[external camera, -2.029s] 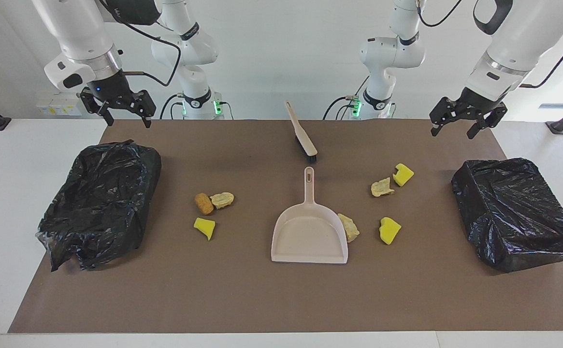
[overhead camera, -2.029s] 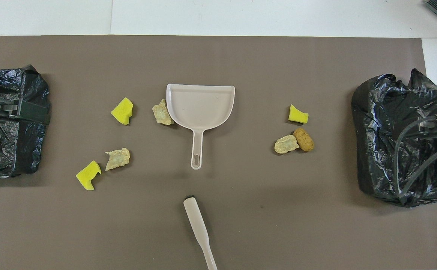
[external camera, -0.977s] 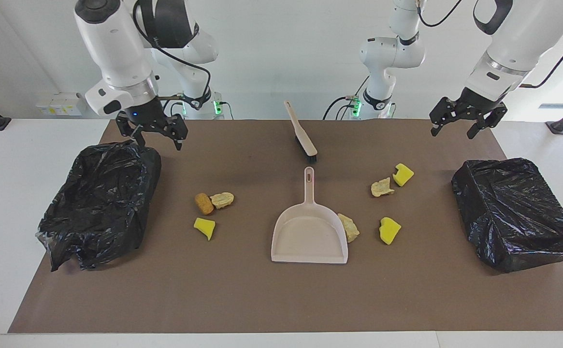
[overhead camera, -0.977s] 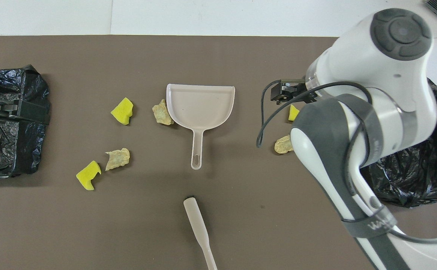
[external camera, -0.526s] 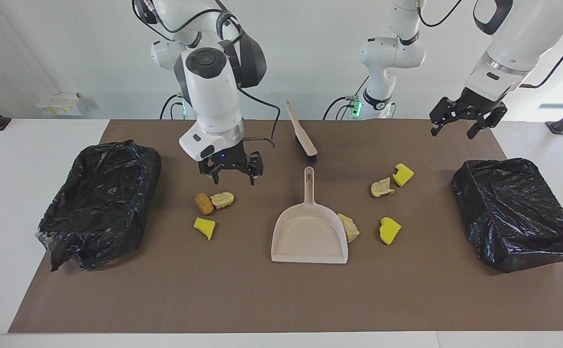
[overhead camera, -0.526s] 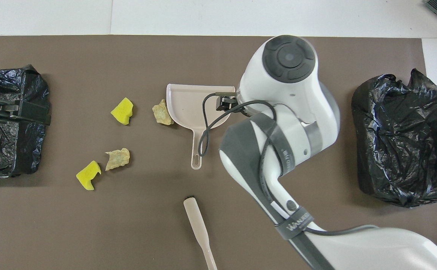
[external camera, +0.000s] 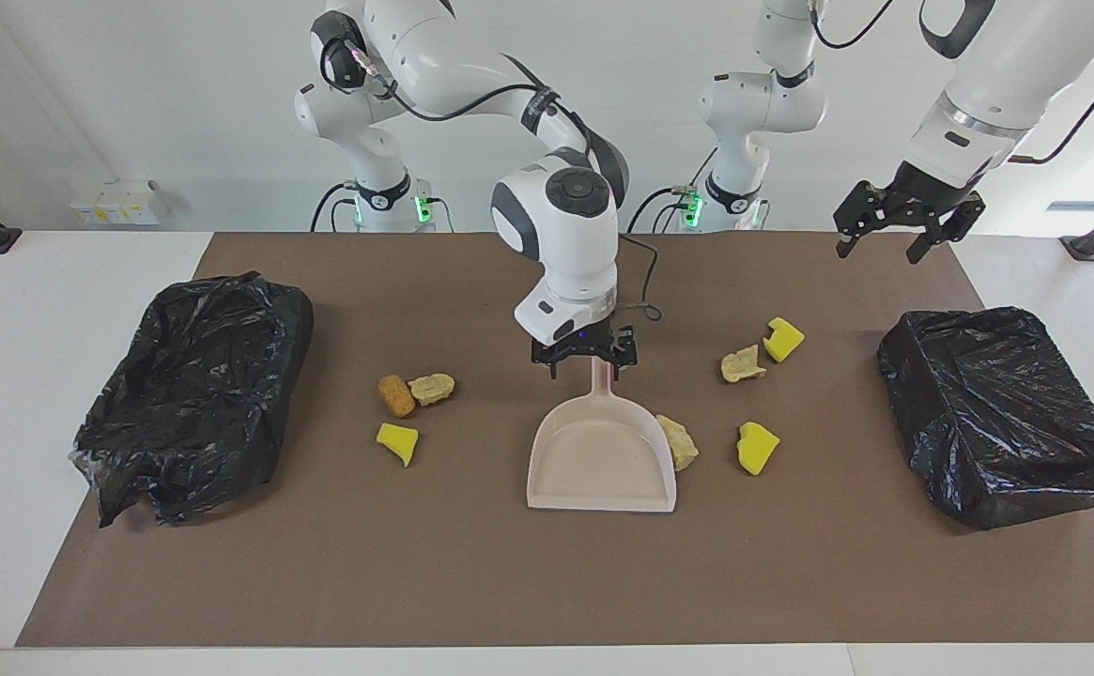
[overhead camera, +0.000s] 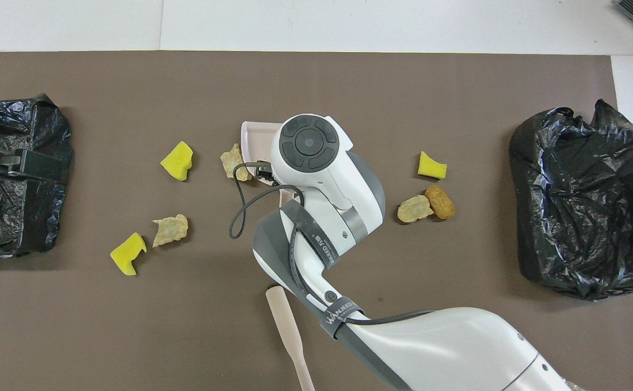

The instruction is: Sweep and dump trash in bin

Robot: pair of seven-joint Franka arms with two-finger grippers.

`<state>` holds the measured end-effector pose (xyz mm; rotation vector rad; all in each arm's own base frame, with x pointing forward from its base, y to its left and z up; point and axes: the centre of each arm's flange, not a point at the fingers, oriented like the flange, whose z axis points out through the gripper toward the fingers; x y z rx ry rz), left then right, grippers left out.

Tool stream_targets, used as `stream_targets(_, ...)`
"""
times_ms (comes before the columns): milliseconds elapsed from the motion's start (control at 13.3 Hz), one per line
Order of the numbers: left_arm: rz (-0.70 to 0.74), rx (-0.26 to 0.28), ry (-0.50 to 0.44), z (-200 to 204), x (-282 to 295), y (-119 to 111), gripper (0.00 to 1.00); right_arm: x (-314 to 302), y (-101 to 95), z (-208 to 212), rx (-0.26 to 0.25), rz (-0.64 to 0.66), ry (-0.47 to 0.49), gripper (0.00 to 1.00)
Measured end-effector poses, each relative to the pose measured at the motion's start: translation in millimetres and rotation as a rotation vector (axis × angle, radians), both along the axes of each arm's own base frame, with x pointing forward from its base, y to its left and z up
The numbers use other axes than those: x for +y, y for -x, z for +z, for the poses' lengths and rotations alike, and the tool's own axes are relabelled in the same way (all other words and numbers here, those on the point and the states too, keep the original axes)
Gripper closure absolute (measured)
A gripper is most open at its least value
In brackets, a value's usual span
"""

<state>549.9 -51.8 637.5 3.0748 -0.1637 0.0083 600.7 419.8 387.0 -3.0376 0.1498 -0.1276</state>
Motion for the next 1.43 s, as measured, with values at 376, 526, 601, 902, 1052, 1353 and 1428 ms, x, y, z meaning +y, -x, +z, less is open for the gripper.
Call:
stream_targets(376,0.006,0.034,-0.002,-11.3,6.6,2.0,0.0,8.8,12.2,-14.7,0.071,-0.01,-0.036,0.0)
stream_targets(526,0.005,0.073,-0.004,-28.8,7.0,9.9,0.0,7.8,17.1,-21.6,0.096,-0.016,-0.037,0.0)
stream_targets(601,0.002,0.096,-0.004,-39.9,6.2,16.1,0.0,6.8,20.3,-23.7,0.105,-0.018,-0.035,0.0)
stream_targets(902,-0.022,0.106,-0.004,-83.8,-15.5,50.4,0.0,2.0,32.0,-28.4,0.129,-0.02,-0.023,0.16)
stream_targets(1052,0.01,0.099,-0.005,-104.4,-32.9,74.4,0.0,1.2,36.6,-30.2,0.148,-0.028,-0.033,0.19)
stream_targets(1353,0.067,0.1,-0.01,-137.4,-57.4,104.6,0.0,1.0,39.9,-29.3,0.164,-0.038,-0.05,0.23)
stream_targets(1428,0.074,0.101,-0.011,-145.9,-64.0,111.8,0.0,0.8,40.3,-29.9,0.165,-0.038,-0.05,0.3)
